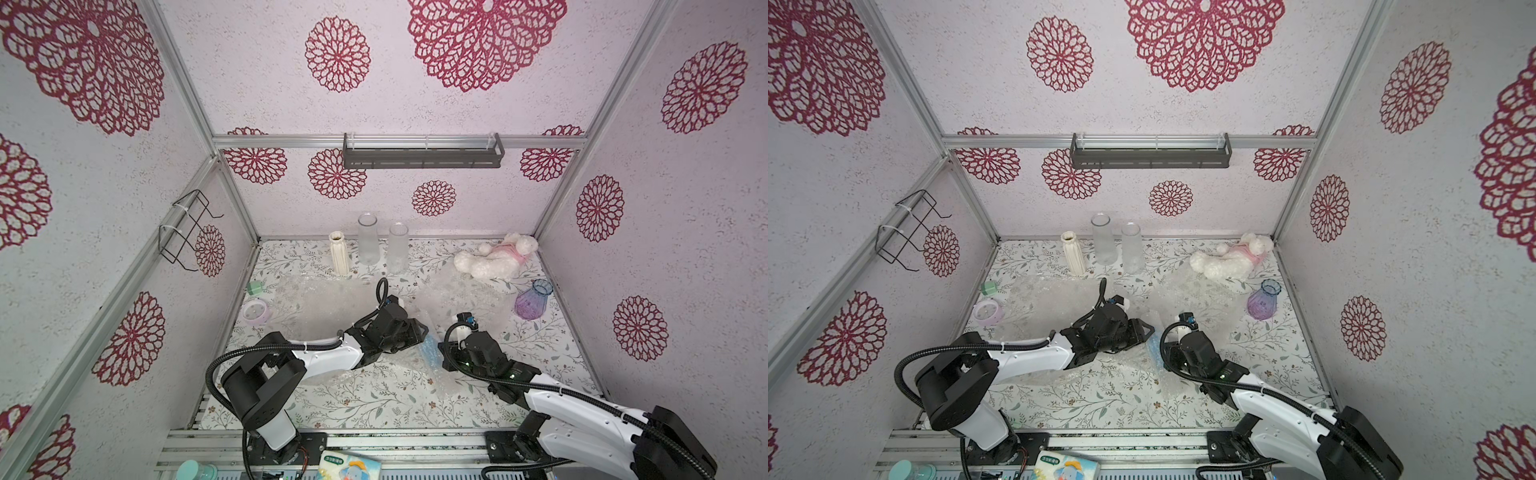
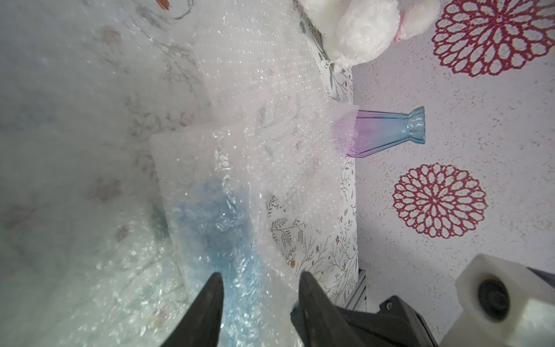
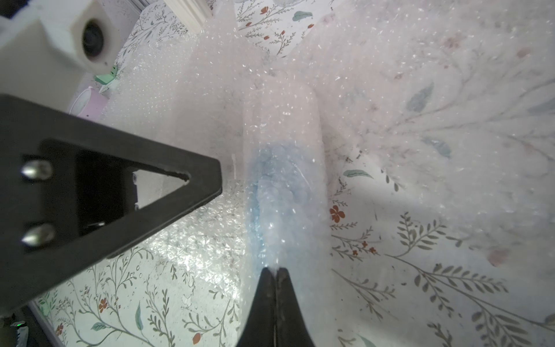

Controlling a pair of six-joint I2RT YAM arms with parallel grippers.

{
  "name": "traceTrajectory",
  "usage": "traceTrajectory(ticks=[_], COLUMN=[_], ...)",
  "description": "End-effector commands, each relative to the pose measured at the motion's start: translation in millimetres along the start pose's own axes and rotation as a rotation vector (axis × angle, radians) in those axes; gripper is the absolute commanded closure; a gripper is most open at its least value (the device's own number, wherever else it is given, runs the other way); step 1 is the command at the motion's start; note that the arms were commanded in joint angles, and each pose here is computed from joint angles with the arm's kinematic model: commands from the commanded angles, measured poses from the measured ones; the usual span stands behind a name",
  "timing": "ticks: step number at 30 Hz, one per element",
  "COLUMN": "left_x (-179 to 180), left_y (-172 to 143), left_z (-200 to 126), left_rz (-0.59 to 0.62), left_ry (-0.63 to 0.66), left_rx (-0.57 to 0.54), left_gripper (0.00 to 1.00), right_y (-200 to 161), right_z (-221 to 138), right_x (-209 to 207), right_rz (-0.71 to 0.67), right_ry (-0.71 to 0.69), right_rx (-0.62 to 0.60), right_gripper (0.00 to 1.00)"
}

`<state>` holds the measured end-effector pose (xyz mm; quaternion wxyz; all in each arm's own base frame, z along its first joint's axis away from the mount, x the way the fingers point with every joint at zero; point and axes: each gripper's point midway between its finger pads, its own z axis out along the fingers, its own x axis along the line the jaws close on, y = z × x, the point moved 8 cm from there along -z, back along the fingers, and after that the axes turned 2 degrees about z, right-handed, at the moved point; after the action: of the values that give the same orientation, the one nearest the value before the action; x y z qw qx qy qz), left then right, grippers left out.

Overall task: Unwrap the vase from the bubble wrap
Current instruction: Unwrap the bubble wrap at the center of the board.

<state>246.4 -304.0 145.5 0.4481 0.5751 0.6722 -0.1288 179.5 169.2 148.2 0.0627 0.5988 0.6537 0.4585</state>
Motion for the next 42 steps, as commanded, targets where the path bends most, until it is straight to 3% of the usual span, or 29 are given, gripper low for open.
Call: traceTrajectory(ticks=[1, 17, 28, 37, 42], left_x=[-7, 17, 20, 19, 14], left_y=[1, -6, 7, 11, 13], left_z=[2, 18, 20, 21, 12], left_rz=[-0.004, -0.023, -0.006, -0.016, -0.01], left_ry=[-0.023, 0.052, 0.057, 0.039, 0.041], left_rx=[-0.009, 0.008, -0.03, -0.033, -0.046], left_gripper=[0.56, 0.55, 0.58, 0.9, 1.0], right_y=[10, 9, 10, 9, 9], right_z=[-5, -5, -4, -4, -3], right_x=[6, 7, 8, 7, 7], right_rz=[0.026, 0.031, 0.028, 0.028, 0.025], right_ry=[0.038, 0.042, 0.045, 0.04, 0.036], right_rx=[-0.051, -0.041, -0.033, -0.027, -0.025], right_gripper=[1.0, 1.0, 1.0, 1.0, 1.0])
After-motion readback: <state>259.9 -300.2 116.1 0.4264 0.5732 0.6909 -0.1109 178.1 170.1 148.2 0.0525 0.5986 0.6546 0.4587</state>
